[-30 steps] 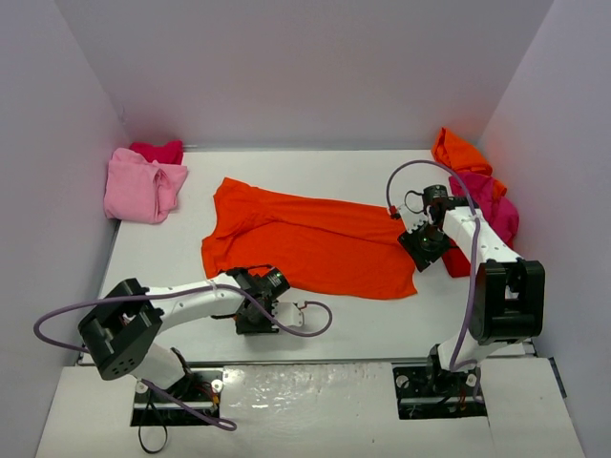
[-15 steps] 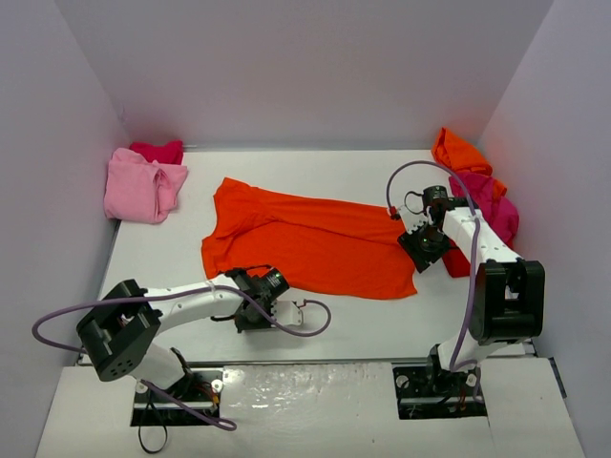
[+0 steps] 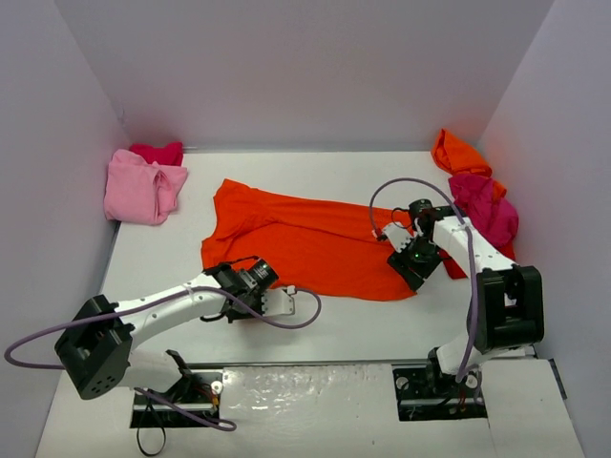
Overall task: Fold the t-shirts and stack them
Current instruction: Grap the side of the flattened tshirt closest away from the robot with both arms
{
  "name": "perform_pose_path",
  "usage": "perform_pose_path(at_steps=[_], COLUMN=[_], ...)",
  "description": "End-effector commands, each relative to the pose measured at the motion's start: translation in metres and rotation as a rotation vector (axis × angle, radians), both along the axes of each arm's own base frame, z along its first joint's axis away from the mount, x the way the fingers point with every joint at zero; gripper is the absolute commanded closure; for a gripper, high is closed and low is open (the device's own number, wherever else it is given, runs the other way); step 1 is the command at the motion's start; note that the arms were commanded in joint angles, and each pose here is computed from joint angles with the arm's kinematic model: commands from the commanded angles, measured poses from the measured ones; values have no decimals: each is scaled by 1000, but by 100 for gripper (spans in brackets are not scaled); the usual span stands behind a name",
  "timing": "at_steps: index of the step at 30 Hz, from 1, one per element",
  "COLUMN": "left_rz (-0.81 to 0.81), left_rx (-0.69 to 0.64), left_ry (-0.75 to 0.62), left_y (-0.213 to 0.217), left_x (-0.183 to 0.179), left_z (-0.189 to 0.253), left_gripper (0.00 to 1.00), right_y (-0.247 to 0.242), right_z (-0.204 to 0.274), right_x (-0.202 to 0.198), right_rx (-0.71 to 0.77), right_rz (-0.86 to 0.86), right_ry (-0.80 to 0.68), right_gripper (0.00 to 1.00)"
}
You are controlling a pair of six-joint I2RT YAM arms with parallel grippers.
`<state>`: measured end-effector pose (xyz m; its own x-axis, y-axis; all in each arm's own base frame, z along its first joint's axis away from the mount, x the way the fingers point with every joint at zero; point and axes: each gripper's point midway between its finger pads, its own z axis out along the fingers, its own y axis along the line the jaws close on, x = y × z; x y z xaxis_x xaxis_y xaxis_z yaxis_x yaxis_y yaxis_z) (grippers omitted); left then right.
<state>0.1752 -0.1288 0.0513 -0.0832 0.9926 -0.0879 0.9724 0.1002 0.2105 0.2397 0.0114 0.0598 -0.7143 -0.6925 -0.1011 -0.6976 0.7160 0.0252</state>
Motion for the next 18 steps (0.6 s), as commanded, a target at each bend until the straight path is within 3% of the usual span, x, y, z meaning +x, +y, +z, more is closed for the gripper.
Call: perform_pose_path(at_steps=[1, 10, 18], left_rz=[3, 42, 58], left_rx=[7, 9, 17], left_ry=[-98, -102, -104], left_y=[-1, 3, 8], left_x=[24, 32, 32], left_z=[16, 10, 10], left_gripper=[100, 100, 100], right_y=[3, -10, -3], right_z=[3, 4, -18], right_x=[-44, -26, -23], right_rx=[-64, -211, -243], right_rz=[144, 234, 255], right_ry=[79, -79, -58], right_gripper=[50, 50, 49])
